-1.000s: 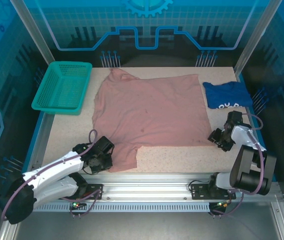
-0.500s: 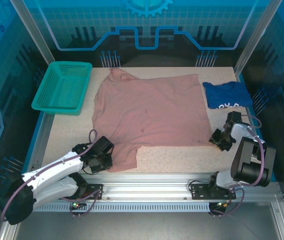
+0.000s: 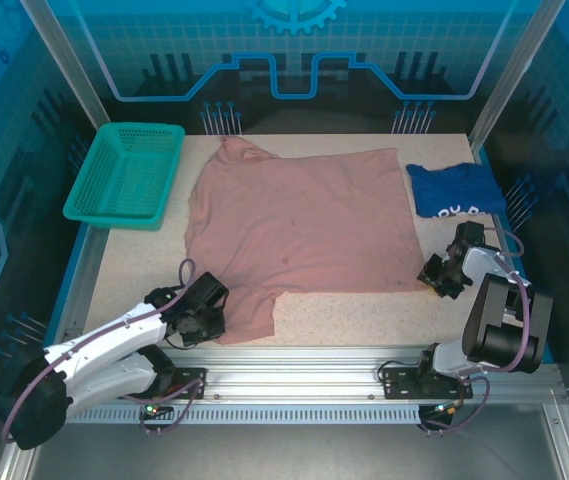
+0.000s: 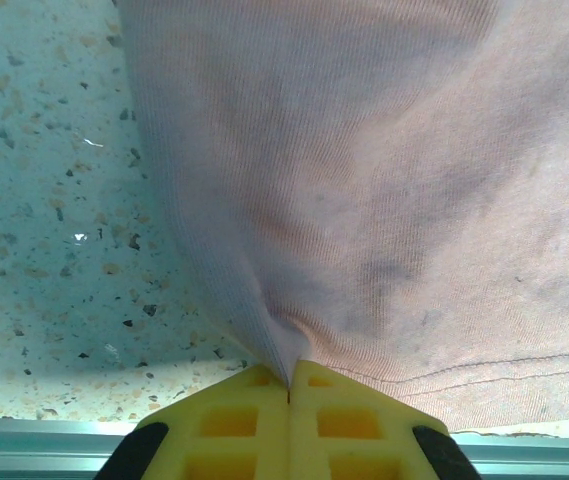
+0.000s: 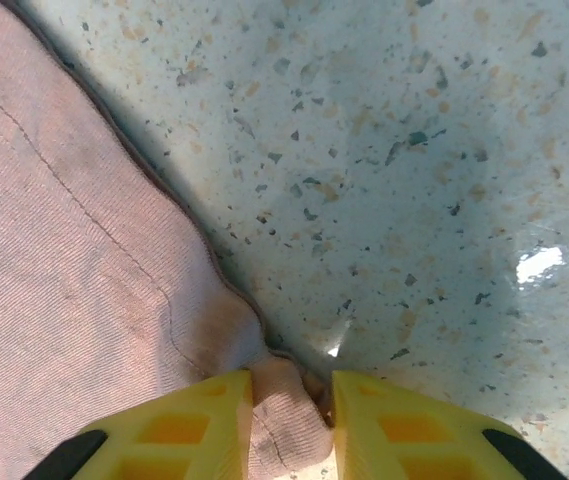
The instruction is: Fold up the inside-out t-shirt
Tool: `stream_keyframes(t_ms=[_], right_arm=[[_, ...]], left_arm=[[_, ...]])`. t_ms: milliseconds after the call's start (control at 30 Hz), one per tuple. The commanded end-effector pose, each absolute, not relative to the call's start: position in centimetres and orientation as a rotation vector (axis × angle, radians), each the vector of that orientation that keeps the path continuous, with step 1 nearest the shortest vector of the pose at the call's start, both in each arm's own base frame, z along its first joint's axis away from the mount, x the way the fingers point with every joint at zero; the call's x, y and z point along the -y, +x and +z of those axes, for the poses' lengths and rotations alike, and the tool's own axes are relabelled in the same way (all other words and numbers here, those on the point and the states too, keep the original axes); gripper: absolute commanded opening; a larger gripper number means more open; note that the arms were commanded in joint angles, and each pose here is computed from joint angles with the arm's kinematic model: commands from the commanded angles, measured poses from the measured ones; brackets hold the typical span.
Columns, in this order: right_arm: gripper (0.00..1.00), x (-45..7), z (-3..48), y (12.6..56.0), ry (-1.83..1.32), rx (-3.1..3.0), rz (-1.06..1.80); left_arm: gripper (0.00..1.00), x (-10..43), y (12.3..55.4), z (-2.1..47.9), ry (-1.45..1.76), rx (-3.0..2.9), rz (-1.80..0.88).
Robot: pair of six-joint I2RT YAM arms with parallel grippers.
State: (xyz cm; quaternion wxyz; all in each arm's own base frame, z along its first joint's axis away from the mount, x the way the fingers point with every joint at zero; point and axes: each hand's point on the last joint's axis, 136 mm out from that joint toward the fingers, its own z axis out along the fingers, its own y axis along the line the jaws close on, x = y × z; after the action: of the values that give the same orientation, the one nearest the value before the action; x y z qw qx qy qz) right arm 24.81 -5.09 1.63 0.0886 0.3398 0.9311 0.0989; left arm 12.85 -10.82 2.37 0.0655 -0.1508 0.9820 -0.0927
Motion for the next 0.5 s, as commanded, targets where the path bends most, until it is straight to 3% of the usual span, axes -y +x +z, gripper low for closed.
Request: stream_keyframes(t_ms=[0,133,467], right_arm=[[0.3,4.58,1.97,24.85,0.998,-2.771,0.325],[0.31,4.54,2.0,24.79,0.992,-2.786,0.301],[0.11,4.22,2.08,25.06,0.948,-2.815,0.268]], left_arm=[[0.0,11.28,13.32,3.32,-0.414,-2.942,-0.306],[0.0,11.15,13.26,3.32,-0.412,-2.941,-0.3],[0.0,10.91,13.68,4.27,-0.397,-2.911,-0.289]])
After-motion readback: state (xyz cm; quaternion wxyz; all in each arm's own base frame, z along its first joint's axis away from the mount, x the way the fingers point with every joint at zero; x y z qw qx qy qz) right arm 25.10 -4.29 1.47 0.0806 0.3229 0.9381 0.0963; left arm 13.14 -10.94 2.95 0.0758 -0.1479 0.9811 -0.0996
